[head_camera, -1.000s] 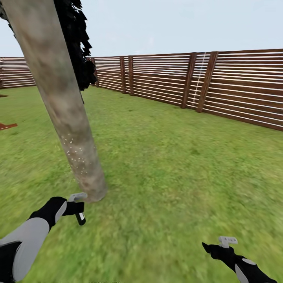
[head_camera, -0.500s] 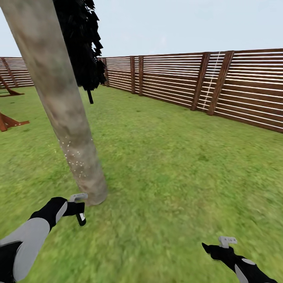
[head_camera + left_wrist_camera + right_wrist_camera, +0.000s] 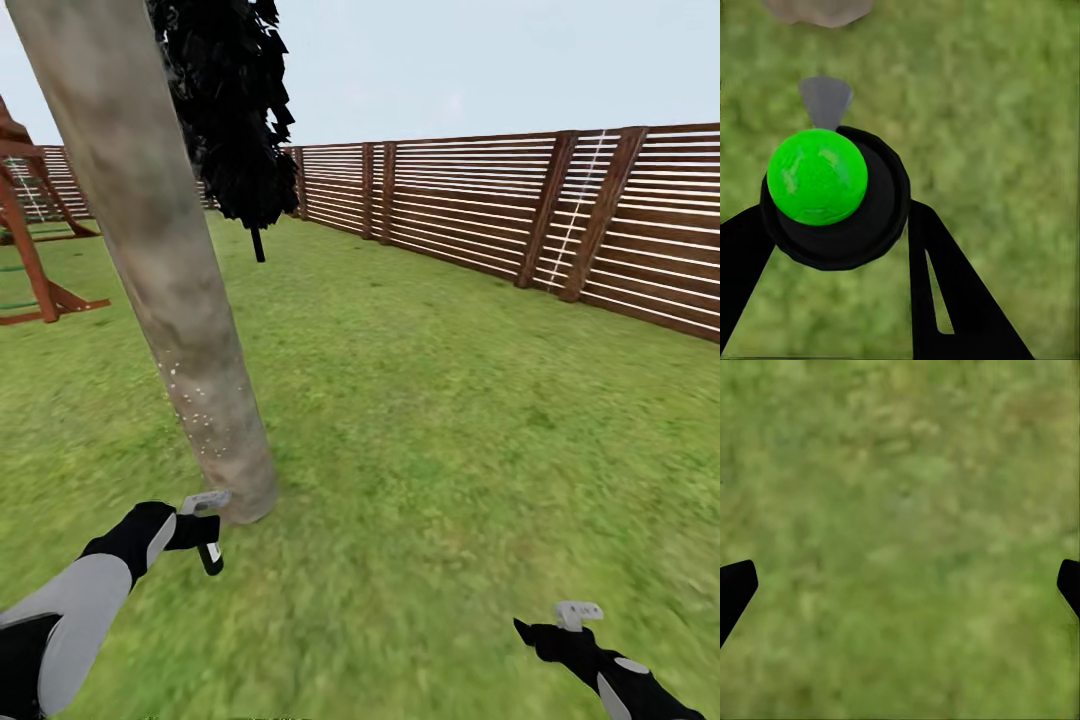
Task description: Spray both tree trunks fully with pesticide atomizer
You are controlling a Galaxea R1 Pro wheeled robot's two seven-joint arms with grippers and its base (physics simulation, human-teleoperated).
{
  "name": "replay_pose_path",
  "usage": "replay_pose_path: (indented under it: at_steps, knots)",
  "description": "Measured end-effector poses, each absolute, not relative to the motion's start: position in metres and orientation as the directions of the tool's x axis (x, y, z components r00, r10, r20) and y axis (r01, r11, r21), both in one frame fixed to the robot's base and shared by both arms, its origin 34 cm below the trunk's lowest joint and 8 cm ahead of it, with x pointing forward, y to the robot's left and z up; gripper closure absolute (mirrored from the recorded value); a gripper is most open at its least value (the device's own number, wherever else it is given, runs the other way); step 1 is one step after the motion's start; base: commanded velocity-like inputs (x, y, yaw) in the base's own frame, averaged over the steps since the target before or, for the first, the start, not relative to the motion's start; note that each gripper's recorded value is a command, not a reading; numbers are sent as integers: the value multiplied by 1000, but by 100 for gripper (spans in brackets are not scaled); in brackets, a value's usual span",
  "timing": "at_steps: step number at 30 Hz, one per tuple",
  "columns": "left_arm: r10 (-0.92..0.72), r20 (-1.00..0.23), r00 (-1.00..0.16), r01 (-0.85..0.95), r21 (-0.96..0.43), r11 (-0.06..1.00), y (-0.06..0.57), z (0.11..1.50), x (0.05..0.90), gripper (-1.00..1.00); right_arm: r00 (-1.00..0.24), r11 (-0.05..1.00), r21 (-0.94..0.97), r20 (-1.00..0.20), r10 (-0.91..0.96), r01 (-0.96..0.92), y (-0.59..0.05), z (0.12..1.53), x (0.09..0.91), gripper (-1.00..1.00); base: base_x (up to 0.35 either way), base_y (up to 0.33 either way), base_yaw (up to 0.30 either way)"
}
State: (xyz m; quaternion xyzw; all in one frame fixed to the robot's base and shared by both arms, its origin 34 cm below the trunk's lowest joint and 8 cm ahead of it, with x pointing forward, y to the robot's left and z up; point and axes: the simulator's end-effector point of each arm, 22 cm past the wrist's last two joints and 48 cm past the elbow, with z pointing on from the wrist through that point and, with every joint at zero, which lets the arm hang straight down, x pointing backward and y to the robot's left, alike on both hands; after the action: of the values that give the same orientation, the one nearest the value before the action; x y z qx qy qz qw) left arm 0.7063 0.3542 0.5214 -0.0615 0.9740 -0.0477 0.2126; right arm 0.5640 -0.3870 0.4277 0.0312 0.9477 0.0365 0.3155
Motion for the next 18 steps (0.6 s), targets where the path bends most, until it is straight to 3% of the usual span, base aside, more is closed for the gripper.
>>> replay_pose_path:
  at_steps: [7, 18]
  knots:
    - [-140, -407, -903, -99, -119, 988, 354, 521, 706, 100, -799, 995, 89, -596, 82, 36, -387, 428, 564, -100, 1, -277, 241]
    - [-140, -407, -903, -99, -119, 988, 354, 521, 706, 100, -799, 995, 89, -596, 82, 36, -387, 428, 564, -100, 0, -280, 8]
